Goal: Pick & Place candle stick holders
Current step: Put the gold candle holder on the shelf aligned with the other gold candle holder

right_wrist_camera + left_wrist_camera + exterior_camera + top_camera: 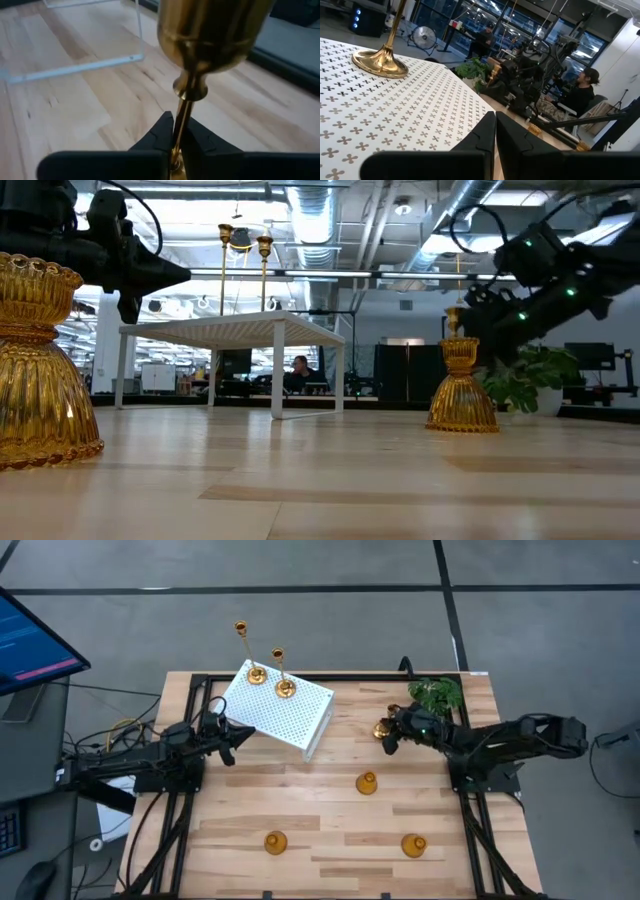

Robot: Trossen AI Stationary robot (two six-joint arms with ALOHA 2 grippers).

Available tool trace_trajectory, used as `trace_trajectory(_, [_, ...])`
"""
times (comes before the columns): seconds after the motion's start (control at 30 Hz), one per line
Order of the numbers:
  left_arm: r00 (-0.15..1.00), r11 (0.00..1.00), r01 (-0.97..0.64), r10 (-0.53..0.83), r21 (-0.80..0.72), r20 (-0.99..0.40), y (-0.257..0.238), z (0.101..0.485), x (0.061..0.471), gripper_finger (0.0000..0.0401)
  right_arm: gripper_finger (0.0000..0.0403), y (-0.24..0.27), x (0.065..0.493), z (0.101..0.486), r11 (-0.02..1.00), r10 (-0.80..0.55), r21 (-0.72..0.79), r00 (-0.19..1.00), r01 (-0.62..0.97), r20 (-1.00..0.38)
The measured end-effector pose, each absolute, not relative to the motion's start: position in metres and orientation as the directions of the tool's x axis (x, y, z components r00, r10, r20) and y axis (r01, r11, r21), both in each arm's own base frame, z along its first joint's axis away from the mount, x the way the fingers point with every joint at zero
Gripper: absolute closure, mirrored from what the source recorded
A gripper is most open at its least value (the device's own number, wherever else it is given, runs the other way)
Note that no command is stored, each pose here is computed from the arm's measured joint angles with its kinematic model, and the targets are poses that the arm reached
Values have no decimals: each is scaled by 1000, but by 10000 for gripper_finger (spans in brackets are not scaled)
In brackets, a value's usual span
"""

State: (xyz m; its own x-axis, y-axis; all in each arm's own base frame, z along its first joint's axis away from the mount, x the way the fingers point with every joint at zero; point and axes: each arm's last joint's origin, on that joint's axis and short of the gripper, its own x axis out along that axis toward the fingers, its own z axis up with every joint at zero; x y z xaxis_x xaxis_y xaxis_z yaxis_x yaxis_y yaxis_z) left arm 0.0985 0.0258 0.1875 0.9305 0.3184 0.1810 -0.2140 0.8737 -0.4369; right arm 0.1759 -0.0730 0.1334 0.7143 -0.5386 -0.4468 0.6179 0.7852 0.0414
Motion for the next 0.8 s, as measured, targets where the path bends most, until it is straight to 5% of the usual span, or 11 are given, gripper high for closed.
trace_trajectory(0.5, [931,874,-214,318,-437,180,26,187,99,389,398,-102,254,277,842,-535,-140,777,520,-332])
trace_trajectory(0.8, [933,871,-218,318,-440,167,26,186,100,389,399,-117,331,303,926,-377,-110,866,362,-327])
